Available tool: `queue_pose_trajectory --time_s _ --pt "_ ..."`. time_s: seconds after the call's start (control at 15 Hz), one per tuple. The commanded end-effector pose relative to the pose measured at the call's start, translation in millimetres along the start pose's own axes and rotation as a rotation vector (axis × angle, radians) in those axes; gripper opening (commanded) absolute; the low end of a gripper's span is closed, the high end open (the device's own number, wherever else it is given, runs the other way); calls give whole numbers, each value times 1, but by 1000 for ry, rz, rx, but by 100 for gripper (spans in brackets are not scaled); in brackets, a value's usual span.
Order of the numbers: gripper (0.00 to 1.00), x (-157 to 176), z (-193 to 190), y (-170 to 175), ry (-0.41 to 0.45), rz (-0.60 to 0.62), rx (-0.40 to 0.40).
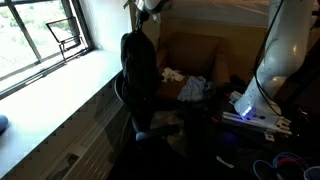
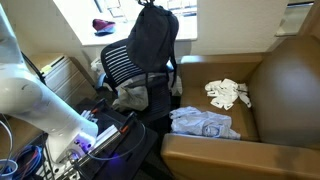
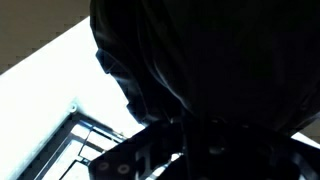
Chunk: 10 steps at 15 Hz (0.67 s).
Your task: Move the bag and clothing from the black chair to the brown chair then hang the belt on the armrest of the black chair
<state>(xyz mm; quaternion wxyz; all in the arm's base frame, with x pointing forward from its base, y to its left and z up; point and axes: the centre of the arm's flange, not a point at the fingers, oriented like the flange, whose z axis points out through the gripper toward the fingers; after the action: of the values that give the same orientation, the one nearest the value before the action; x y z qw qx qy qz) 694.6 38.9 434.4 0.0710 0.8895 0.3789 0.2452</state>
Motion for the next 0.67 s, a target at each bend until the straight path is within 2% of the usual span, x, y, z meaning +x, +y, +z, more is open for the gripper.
queue_pose_trajectory --time_s 0.0,0.27,0.47,0.6 --pt "1 -12 -96 18 44 87 -171" --pt "1 -42 -189 49 35 241 -331" --pt "1 -86 -243 66 -16 359 -440" --pt "1 -122 -266 74 -77 444 -493"
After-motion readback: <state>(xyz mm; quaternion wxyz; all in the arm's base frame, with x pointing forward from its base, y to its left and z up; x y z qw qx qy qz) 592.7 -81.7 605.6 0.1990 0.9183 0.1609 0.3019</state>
